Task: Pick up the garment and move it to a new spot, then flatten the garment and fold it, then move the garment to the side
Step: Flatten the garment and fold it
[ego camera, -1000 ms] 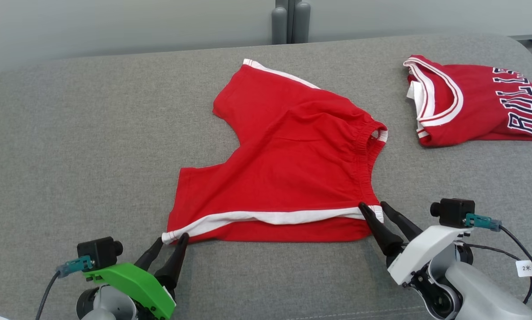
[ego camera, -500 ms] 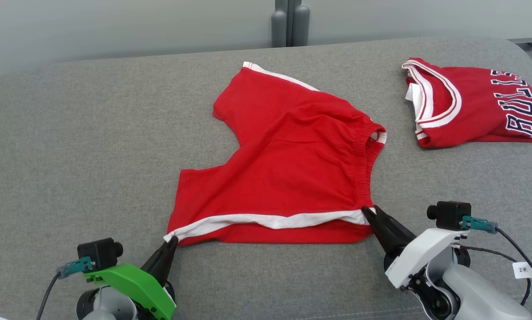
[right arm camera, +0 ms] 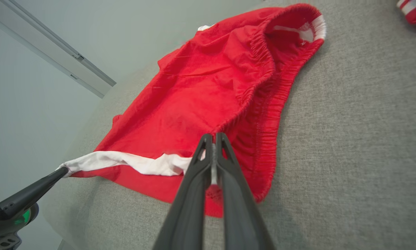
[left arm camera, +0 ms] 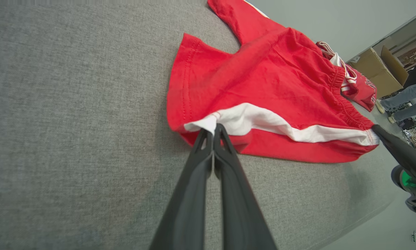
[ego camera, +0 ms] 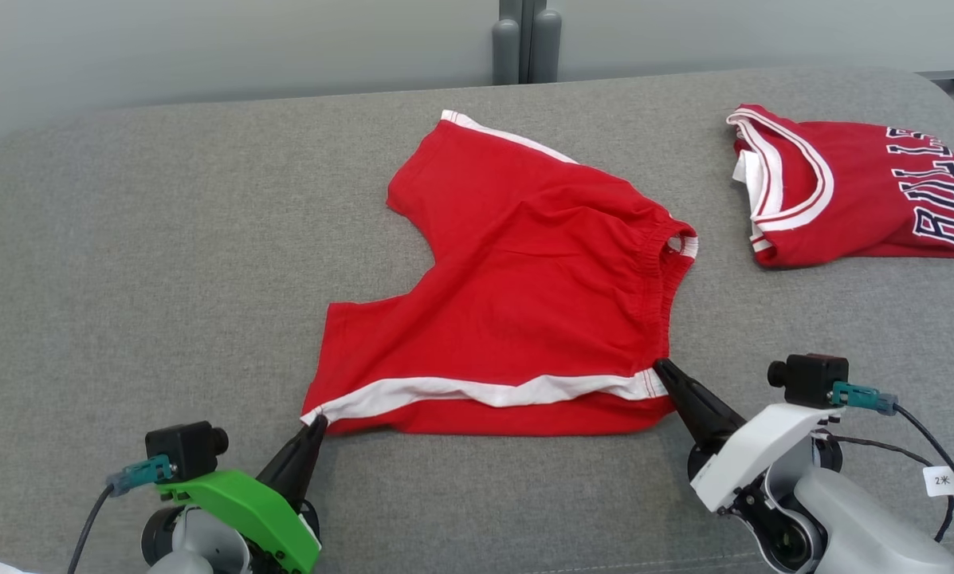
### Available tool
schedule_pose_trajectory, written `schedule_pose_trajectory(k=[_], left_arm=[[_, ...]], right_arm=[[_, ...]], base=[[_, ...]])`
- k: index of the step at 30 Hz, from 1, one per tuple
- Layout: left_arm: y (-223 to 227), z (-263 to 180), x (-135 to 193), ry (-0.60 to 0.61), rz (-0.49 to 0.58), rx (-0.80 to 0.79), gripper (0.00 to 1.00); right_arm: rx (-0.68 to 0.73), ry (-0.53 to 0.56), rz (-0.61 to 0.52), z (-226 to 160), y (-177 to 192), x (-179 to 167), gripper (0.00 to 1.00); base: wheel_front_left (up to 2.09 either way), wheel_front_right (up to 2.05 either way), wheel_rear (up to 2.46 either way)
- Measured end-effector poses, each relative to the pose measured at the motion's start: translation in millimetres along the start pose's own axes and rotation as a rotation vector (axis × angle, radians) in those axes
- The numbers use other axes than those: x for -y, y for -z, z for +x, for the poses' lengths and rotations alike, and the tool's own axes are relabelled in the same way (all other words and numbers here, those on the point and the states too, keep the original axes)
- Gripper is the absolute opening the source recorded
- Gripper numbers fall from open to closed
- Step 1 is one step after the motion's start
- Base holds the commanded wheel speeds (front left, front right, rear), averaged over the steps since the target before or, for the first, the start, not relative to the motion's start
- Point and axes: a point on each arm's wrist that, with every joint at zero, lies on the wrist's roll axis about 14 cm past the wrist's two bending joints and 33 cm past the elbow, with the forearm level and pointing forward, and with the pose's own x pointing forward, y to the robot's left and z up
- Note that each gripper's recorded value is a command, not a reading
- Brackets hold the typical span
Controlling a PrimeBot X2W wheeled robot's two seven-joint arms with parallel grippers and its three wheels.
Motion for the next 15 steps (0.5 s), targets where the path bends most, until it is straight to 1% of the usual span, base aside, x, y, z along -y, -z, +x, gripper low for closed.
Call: schedule_pose_trajectory(k=[7,11,15], left_arm=[[-9.6,-2.2,1.8,0.026,0.037,0.017,0.00],[-8.4,-4.9,5.2,0.044,0.053,0.013,0.00],[-6.4,-10.2,8.8,0.058,0.059,0.013,0.00]], right_arm=[[0.035,-0.034,-0.007,0.1,-11.0,-8.5,0.00],[0.048,-0.037,-0.010,-5.9,-15.8,-6.7,0.00],[0.038,-0.029,0.006,-18.5,-8.6,-3.0,0.00]], base=[[0.00,0.00,0.00],[0.00,0.00,0.00],[0.00,0.00,0.00]])
